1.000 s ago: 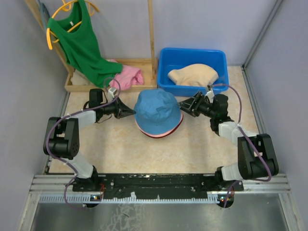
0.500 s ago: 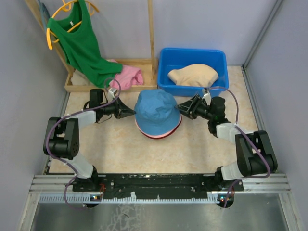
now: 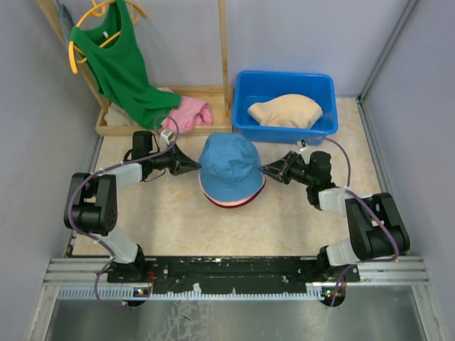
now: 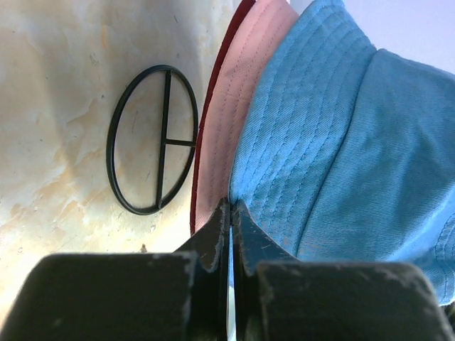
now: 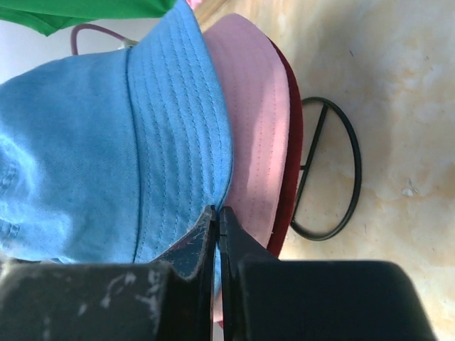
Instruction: Stack the hats
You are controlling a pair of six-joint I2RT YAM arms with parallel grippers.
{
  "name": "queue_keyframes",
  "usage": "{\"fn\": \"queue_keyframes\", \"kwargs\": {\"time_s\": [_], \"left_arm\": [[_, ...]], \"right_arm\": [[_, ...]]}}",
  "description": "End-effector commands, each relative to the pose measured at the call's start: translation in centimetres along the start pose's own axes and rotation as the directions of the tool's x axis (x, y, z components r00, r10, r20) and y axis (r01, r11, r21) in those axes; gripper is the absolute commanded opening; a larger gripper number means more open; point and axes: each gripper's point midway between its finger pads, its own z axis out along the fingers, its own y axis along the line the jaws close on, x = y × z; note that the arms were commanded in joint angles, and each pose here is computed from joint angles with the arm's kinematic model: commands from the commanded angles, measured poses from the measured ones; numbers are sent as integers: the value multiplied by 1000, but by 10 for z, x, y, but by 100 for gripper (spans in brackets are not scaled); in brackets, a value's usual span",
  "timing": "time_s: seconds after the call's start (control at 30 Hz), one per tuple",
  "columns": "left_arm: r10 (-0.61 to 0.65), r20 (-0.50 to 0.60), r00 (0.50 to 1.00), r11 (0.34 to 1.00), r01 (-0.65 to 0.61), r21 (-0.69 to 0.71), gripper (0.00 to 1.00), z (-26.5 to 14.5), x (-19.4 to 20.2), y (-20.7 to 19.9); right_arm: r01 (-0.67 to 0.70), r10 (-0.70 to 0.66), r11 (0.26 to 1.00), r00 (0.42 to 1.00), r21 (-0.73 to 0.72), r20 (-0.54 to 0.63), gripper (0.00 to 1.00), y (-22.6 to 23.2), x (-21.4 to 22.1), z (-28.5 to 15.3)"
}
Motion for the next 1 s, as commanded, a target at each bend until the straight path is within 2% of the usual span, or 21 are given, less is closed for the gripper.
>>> {"fn": "queue_keyframes", "kwargs": {"time_s": [0.0, 0.4, 0.6, 0.63, 0.67, 0.7, 0.8, 0.9, 0.97], "left_arm": [[30, -10, 1000, 999, -29, 12, 0, 2, 4, 0], [-13, -33, 999, 999, 11, -35, 0, 8, 20, 35], [33, -16, 999, 999, -33, 7, 0, 5, 11, 14], [42, -12, 999, 999, -42, 14, 0, 4, 8, 9], [52, -8, 999, 999, -51, 17, 0, 3, 6, 4], [57, -3, 998, 998, -57, 21, 4, 2, 4, 0], [73, 19, 997, 997, -73, 27, 22, -1, -2, -11], [83, 41, 996, 996, -84, 15, 31, -4, -9, -19], [96, 54, 994, 995, -96, 9, 34, -5, -14, -25]], "right_arm": [[41, -41, 999, 999, -12, 6, 0, -5, 7, -8], [57, -54, 996, 998, 74, -33, 0, -43, 20, -7], [94, -92, 994, 995, 57, -30, 0, -26, 14, -8], [107, -106, 993, 994, 55, -28, 2, -22, 12, -8], [119, -118, 991, 993, 53, -24, 9, -17, 10, -8], [131, -131, 990, 991, 46, -17, 15, -11, 7, -9], [162, -162, 986, 987, 46, 6, 32, 2, -1, -11], [197, -199, 978, 980, 72, 17, 35, 7, -8, -13], [212, -215, 974, 976, 83, 21, 35, 9, -12, -15]]}}
